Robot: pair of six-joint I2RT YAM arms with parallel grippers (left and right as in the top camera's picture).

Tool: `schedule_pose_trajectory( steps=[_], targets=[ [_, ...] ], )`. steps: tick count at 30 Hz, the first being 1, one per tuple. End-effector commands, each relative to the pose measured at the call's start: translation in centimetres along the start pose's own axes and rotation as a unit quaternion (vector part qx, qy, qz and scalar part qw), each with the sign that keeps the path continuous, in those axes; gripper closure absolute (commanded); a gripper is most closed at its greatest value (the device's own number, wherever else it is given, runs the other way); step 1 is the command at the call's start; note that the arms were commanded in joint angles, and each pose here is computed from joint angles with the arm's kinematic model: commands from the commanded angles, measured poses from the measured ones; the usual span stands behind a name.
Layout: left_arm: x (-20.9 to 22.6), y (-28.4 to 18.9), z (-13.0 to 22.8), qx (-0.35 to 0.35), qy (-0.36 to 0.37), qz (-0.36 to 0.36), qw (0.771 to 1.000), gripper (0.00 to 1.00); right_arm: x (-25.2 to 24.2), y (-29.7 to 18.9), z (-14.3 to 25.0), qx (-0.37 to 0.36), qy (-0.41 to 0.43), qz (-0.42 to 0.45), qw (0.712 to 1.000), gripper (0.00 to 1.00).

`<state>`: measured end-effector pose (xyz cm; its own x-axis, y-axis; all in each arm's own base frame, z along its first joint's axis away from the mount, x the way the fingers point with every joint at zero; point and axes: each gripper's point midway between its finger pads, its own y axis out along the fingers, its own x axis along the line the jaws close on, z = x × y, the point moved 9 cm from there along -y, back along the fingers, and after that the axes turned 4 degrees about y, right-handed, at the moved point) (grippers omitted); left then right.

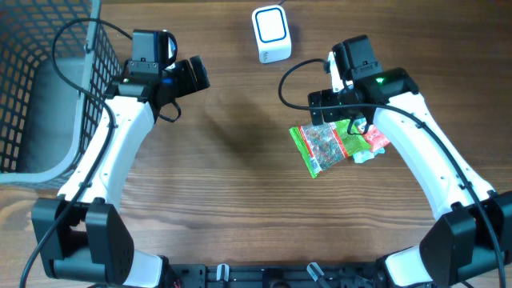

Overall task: Scan the item barcode
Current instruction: 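Lower the Haribo bag onto the pile beside the jar and release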

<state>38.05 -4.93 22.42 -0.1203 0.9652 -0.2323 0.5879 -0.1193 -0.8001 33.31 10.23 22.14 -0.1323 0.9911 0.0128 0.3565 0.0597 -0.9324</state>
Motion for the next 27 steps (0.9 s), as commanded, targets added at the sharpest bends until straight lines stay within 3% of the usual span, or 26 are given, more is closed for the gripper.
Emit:
schedule_pose_trajectory(
  steps=[1, 22, 27],
  targets=[
    [0.3, 0.2, -0.1, -0.001, 0.006, -0.007, 1.0, 0.0, 0.1, -0.6, -0.7, -0.022, 0.05, -0.012, 0.998, 0.0],
    [0.3, 0.2, -0.1, -0.001, 0.006, -0.007, 1.0, 0.0, 0.1, -0.6, -1.1, -0.035, 0.05, -0.016, 0.998, 0.0],
    [0.3, 0.2, -0.1, -0.001, 0.006, -0.007, 1.0, 0.0, -0.8, -6.1, -1.0, -0.117, 0.053, 0.0, 0.992, 0.0]
  ],
)
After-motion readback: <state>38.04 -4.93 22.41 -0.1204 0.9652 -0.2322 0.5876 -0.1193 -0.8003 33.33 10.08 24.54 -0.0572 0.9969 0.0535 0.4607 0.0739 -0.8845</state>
